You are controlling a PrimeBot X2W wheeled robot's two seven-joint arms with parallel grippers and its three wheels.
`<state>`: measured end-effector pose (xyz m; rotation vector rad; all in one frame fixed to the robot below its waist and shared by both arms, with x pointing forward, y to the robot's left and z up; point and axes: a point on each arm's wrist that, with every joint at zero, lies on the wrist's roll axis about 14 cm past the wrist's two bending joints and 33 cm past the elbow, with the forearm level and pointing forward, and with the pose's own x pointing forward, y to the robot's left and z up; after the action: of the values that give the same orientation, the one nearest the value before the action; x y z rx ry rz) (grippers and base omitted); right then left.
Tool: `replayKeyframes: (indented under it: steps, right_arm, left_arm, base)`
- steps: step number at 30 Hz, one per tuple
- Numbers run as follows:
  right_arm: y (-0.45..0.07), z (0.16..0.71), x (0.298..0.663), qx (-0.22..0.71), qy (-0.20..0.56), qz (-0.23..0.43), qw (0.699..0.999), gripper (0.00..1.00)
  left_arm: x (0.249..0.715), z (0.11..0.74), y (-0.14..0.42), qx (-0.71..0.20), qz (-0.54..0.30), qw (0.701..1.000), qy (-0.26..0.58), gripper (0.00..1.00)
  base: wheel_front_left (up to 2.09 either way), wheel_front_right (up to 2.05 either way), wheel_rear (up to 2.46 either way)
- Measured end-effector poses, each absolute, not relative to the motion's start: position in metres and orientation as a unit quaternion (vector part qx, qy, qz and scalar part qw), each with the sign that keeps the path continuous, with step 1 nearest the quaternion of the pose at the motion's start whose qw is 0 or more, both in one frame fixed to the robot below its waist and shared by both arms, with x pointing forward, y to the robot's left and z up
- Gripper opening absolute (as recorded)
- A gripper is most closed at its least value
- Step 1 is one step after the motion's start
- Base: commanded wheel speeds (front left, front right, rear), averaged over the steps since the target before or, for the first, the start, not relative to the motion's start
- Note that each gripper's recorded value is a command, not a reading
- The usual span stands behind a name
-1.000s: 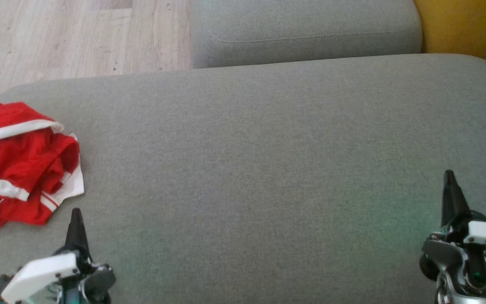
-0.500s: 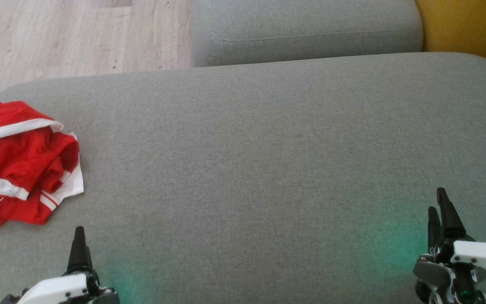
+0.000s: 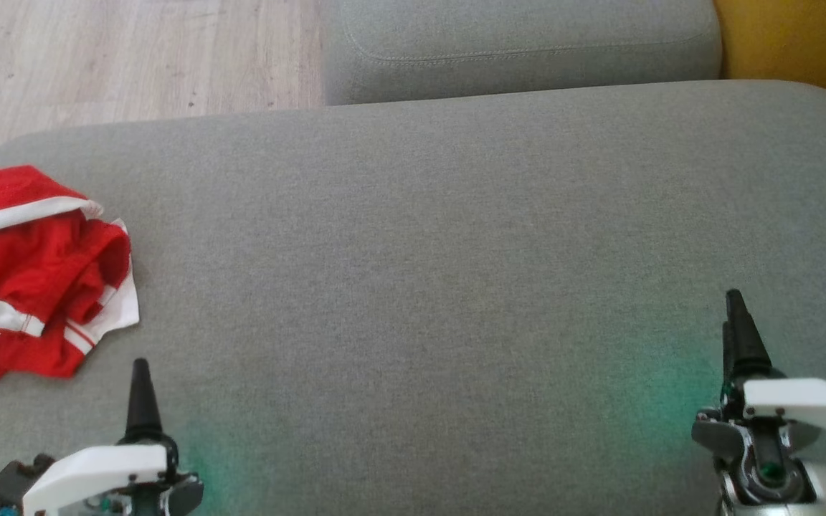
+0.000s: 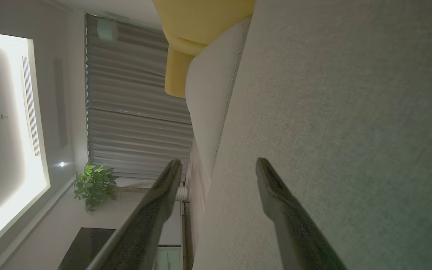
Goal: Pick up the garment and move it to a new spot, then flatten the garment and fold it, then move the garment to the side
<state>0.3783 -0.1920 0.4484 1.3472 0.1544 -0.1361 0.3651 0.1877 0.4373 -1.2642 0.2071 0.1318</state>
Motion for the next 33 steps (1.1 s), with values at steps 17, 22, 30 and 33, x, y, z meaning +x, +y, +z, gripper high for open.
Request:
replayKeyframes:
  steps: [17, 22, 30, 33]
  right_arm:
    - [-0.182, 0.45, 0.394, 0.516, 0.084, -0.043, 0.852, 1.0]
    - [-0.179, 0.45, 0.397, 0.482, 0.088, -0.037, 0.871, 1.0]
    - [-0.176, 0.448, 0.402, 0.426, 0.093, -0.027, 0.899, 1.0]
    - [-0.175, 0.451, 0.406, 0.409, 0.089, -0.023, 0.908, 1.0]
  left_arm:
    - [0.378, 0.439, 0.185, -0.465, 0.041, 0.877, 0.109, 1.0]
    - [0.38, 0.438, 0.184, -0.427, 0.035, 0.896, 0.115, 1.0]
    - [0.386, 0.438, 0.181, -0.369, 0.025, 0.921, 0.12, 1.0]
    - [0.389, 0.439, 0.178, -0.35, 0.02, 0.929, 0.12, 1.0]
  base:
    - [0.0, 0.0, 0.0]
    - [0.0, 0.0, 0.0]
    - [0.0, 0.0, 0.0]
    - [0.0, 0.0, 0.0]
